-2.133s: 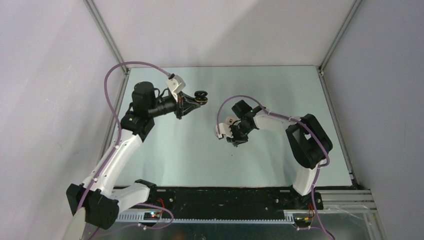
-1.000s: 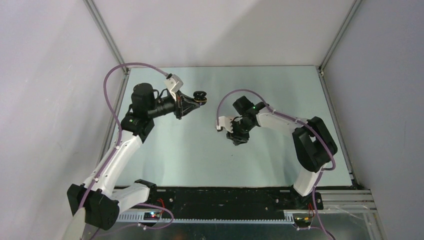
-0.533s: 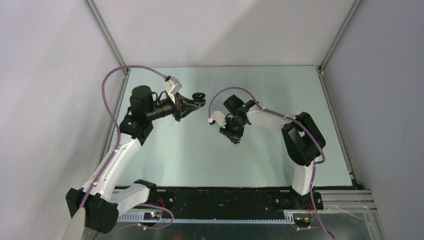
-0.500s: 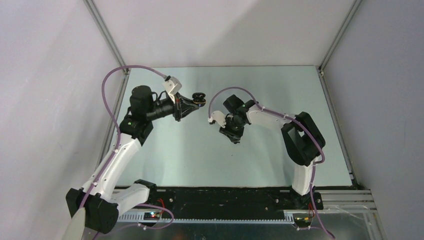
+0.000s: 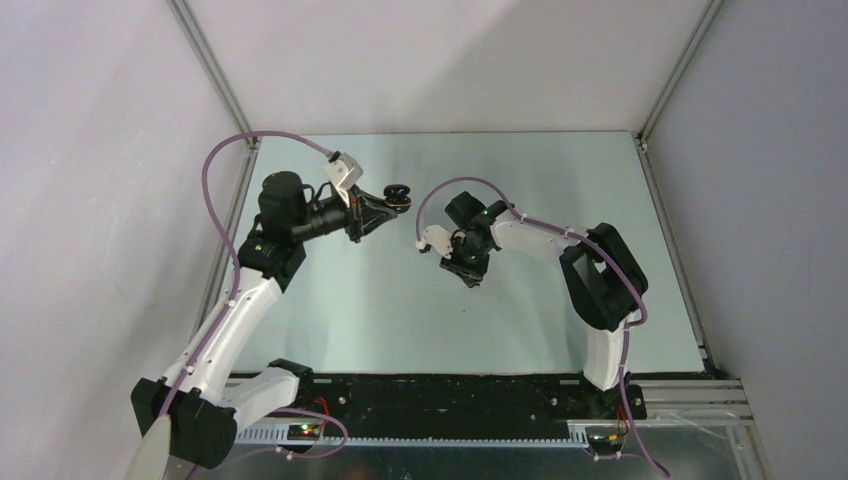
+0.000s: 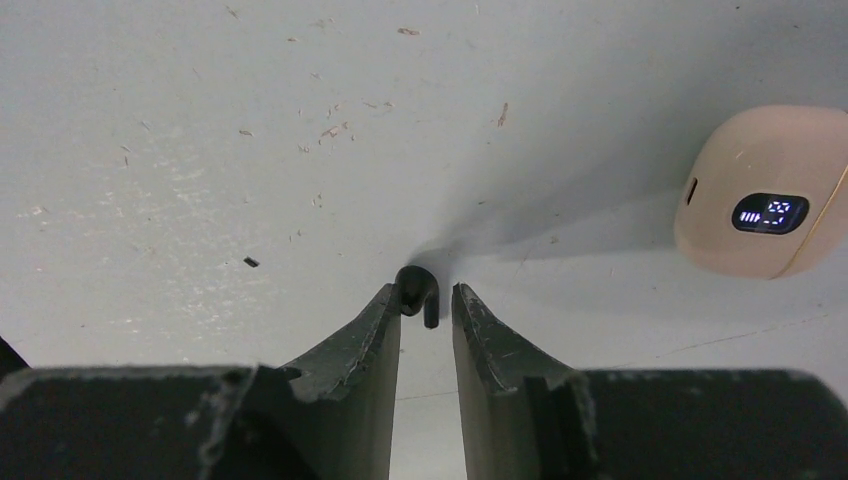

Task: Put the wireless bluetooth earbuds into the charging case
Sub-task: Pick up the earbud from the center of the board.

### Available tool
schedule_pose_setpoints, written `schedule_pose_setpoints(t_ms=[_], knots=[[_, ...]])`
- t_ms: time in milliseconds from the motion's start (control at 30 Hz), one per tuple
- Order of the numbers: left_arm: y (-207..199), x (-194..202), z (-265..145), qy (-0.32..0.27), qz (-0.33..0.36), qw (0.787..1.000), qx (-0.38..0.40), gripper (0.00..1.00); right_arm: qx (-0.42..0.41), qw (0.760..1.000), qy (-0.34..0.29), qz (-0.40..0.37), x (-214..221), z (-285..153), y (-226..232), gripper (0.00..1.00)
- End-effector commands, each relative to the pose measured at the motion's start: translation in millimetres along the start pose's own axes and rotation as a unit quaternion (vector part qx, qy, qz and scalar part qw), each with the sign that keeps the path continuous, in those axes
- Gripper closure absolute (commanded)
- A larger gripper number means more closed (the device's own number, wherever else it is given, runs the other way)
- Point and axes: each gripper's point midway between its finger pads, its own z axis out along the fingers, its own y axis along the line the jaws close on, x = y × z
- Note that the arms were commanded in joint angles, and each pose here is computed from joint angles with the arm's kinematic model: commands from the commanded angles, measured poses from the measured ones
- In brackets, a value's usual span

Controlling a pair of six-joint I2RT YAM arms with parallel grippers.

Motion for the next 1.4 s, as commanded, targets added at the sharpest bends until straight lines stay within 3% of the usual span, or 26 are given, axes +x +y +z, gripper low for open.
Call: schedule_pose_setpoints(t_ms=[0,400,667,1000,1367], knots=[[-0.3,-14.7,-5.3,-0.019,0.017,1.000,-0.008,1.00,0.008,1.000,0.002,-0.015,-5.4,-3.9,-5.1,0.70],[0.8,-13.6,-4.8,-0.017,0.016,1.000,-0.008,1.00,-0.007,1.000,0.024,0.006,4.5,7.8,0.8,0.72],[0.8,-11.9,-4.8,-0.015,0.016,1.000,-0.008,1.00,-0.010,0.999,0.033,0.013,9.2,13.6,1.2,0.78],[1.5,-8.3,-4.7,-0.012,0.012,1.000,-0.008,1.00,-0.018,0.998,0.040,0.046,11.4,23.4,6.2,0.71],[1.6,-6.2,-3.6,-0.010,0.008,1.000,-0.005,1.00,-0.019,0.996,0.048,0.077,15.2,27.7,8.4,0.72]])
